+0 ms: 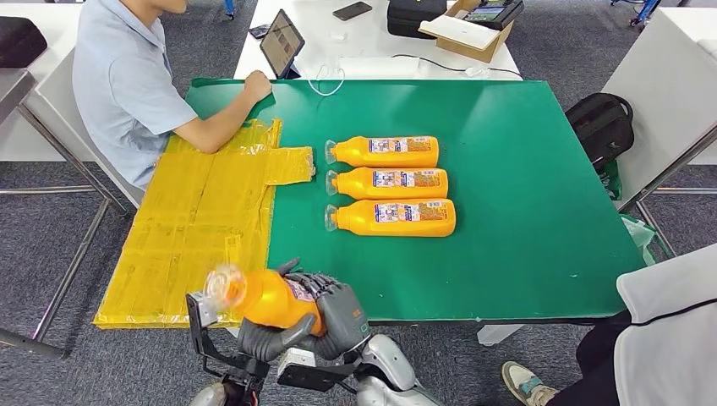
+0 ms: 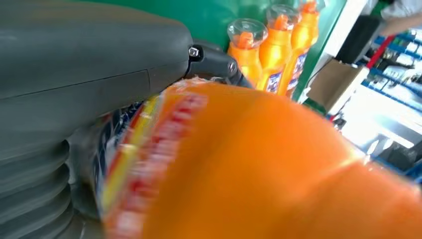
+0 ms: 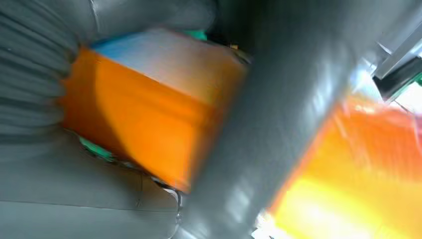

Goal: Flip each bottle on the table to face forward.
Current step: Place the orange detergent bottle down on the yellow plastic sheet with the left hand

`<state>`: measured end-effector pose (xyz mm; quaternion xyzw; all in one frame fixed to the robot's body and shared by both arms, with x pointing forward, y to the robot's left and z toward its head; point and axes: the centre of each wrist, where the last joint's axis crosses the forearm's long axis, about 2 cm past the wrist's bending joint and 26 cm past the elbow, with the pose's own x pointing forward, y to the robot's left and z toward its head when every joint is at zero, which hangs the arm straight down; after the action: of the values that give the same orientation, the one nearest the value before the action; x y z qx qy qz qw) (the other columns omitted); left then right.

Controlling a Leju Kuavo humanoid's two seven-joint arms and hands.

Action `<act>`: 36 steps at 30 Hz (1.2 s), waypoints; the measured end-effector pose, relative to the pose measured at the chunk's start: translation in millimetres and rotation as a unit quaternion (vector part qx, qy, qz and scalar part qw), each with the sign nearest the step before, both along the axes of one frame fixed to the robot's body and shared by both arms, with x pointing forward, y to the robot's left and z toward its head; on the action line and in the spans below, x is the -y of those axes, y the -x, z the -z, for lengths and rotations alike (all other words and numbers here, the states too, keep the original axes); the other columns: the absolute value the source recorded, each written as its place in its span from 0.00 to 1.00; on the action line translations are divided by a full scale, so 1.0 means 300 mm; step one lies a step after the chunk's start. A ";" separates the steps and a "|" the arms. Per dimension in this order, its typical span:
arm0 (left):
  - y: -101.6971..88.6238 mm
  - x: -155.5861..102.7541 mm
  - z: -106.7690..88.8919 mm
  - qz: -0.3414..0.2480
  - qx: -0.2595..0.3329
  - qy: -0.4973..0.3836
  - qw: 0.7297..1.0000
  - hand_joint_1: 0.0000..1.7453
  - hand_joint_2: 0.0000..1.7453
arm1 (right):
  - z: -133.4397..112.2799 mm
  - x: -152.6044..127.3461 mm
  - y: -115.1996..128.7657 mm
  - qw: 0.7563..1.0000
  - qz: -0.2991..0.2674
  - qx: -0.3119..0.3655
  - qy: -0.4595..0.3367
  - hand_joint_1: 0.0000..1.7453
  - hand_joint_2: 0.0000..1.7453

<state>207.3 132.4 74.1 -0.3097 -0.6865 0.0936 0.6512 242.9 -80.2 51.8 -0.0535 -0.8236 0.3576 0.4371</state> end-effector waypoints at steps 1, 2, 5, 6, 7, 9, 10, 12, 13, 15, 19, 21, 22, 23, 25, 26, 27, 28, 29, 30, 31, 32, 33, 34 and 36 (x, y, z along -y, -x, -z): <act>-0.005 0.000 -0.002 -0.003 -0.004 0.004 1.000 1.00 1.00 | 0.003 -0.002 0.005 1.000 0.000 -0.001 -0.004 0.00 0.50; -0.009 0.000 -0.004 -0.006 -0.008 0.008 1.000 1.00 1.00 | 0.006 -0.005 0.009 1.000 0.002 -0.002 -0.007 0.00 0.25; -0.022 0.003 -0.013 -0.026 -0.027 0.023 0.999 1.00 1.00 | 0.009 -0.010 0.015 1.000 0.009 0.001 -0.016 0.00 0.00; -0.025 0.005 -0.016 -0.036 -0.036 0.029 0.998 1.00 1.00 | 0.010 -0.010 0.016 1.000 0.013 0.003 -0.019 0.00 0.00; -0.028 0.009 -0.019 -0.047 -0.045 0.034 0.997 1.00 1.00 | 0.010 -0.009 0.015 1.000 0.017 0.005 -0.020 0.00 0.00; -0.030 0.016 -0.025 -0.069 -0.062 0.044 0.995 1.00 1.00 | 0.011 -0.008 0.014 0.999 0.023 0.012 -0.022 0.00 0.00; -0.030 0.017 -0.029 -0.078 -0.068 0.050 0.993 1.00 1.00 | 0.011 -0.008 0.012 0.999 0.025 0.016 -0.022 0.00 0.00; -0.034 0.018 -0.040 -0.097 -0.080 0.068 0.990 1.00 1.00 | 0.011 -0.009 0.009 0.999 0.026 0.023 -0.023 0.00 0.00; -0.040 0.016 -0.047 -0.107 -0.084 0.079 0.987 1.00 1.00 | 0.012 -0.013 0.013 0.999 0.022 0.027 -0.022 0.00 0.00; -0.055 0.006 -0.064 -0.128 -0.085 0.095 0.984 1.00 1.00 | 0.012 -0.028 0.027 0.999 0.010 0.039 -0.020 0.00 0.00; -0.065 -0.005 -0.074 -0.144 -0.082 0.097 0.981 1.00 1.00 | 0.009 -0.042 0.038 0.998 -0.002 0.054 -0.015 0.00 0.00; -0.065 -0.006 -0.074 -0.145 -0.082 0.096 0.981 1.00 1.00 | 0.009 -0.042 0.038 0.998 -0.002 0.054 -0.015 0.00 0.00; -0.065 -0.006 -0.074 -0.145 -0.082 0.096 0.981 1.00 1.00 | 0.009 -0.042 0.038 0.998 -0.002 0.054 -0.014 0.00 0.00; -0.066 -0.010 -0.074 -0.155 -0.079 0.086 0.981 1.00 1.00 | 0.007 -0.040 0.037 0.998 -0.005 0.065 -0.007 0.00 0.00; -0.075 -0.020 -0.076 -0.189 -0.061 0.049 0.979 1.00 1.00 | 0.002 -0.033 0.038 0.995 -0.012 0.095 0.012 0.00 0.00; -0.095 -0.036 -0.080 -0.233 -0.033 -0.005 0.972 1.00 1.00 | -0.011 -0.034 0.041 0.992 -0.019 0.122 0.022 0.00 0.00; -0.120 -0.054 -0.083 -0.275 0.000 -0.062 0.960 1.00 1.00 | -0.026 -0.039 0.043 0.989 -0.022 0.141 0.022 0.00 0.00; -0.146 -0.074 -0.088 -0.315 0.038 -0.122 0.941 1.00 1.00 | -0.042 -0.042 0.045 0.987 -0.023 0.158 0.020 0.00 0.00; -0.169 -0.094 -0.089 -0.345 0.073 -0.178 0.919 1.00 1.00 | -0.058 -0.048 0.044 0.985 -0.022 0.168 0.014 0.00 0.00; -0.182 -0.108 -0.085 -0.354 0.098 -0.223 0.903 1.00 1.00 | -0.063 -0.048 0.042 0.986 -0.017 0.166 0.006 0.00 0.00; -0.191 -0.119 -0.082 -0.356 0.123 -0.267 0.887 1.00 1.00 | -0.063 -0.049 0.042 0.987 -0.014 0.161 0.000 0.00 0.00; -0.200 -0.131 -0.077 -0.355 0.149 -0.312 0.869 1.00 1.00 | -0.063 -0.049 0.043 0.988 -0.012 0.157 -0.006 0.00 0.00; -0.210 -0.143 -0.073 -0.351 0.173 -0.353 0.850 1.00 1.00 | -0.063 -0.050 0.044 0.988 -0.009 0.152 -0.013 0.00 0.00; -0.219 -0.153 -0.067 -0.344 0.187 -0.385 0.836 1.00 1.00 | -0.063 -0.051 0.045 0.989 -0.008 0.148 -0.018 0.00 0.00; -0.234 -0.168 -0.054 -0.331 0.200 -0.431 0.816 1.00 1.00 | -0.064 -0.054 0.046 0.989 -0.008 0.143 -0.025 0.00 0.00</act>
<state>277.5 182.8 90.2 0.2360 -0.8331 -0.0660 0.4960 229.0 -64.0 71.0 -0.0866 -0.8867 0.3289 0.3132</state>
